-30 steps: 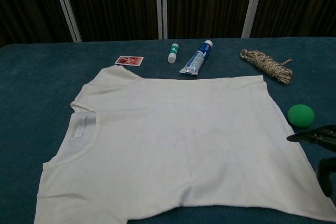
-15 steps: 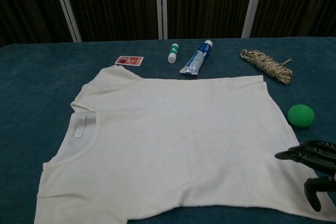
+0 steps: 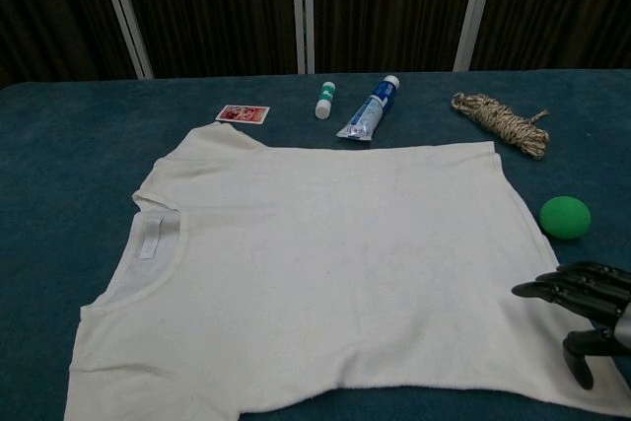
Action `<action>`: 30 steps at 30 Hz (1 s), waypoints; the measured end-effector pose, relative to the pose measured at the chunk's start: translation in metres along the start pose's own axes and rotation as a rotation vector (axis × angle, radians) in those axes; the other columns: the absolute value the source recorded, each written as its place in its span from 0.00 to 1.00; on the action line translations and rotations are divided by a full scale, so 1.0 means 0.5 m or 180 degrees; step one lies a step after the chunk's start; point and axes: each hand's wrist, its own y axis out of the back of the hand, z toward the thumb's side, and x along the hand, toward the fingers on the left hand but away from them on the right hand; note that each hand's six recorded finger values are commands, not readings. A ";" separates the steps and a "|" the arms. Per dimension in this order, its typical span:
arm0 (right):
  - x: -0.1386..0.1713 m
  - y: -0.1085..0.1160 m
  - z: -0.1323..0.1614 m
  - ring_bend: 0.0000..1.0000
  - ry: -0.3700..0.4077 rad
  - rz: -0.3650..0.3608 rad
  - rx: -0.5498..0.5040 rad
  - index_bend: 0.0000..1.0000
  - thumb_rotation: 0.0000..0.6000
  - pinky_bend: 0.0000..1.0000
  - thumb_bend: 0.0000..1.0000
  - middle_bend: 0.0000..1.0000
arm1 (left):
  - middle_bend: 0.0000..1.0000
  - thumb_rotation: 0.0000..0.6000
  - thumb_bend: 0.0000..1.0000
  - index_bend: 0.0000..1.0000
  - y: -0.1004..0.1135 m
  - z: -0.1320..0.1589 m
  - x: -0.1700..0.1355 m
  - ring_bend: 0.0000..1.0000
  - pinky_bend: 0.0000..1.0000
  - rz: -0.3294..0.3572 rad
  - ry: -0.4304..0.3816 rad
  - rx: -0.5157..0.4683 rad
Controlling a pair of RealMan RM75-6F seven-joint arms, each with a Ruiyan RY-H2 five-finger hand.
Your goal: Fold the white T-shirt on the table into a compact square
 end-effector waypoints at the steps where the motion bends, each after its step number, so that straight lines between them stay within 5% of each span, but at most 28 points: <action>1: -0.002 0.000 -0.001 0.00 -0.0001 -0.0003 0.0011 0.51 1.00 0.00 0.16 0.04 | 0.00 1.00 0.00 0.00 0.000 0.000 0.000 0.00 0.00 0.0002 0.0001 0.0000; 17: -0.013 0.001 -0.005 0.00 0.0011 0.0006 0.0069 0.52 1.00 0.00 0.31 0.03 | 0.00 1.00 0.00 0.00 -0.002 0.000 0.000 0.00 0.00 -0.0029 -0.0013 0.0003; 30: -0.015 0.005 -0.002 0.00 0.0033 -0.0063 -0.0045 0.64 1.00 0.00 0.42 0.06 | 0.00 1.00 0.00 0.00 -0.026 0.020 0.008 0.00 0.00 -0.0183 -0.0249 -0.0018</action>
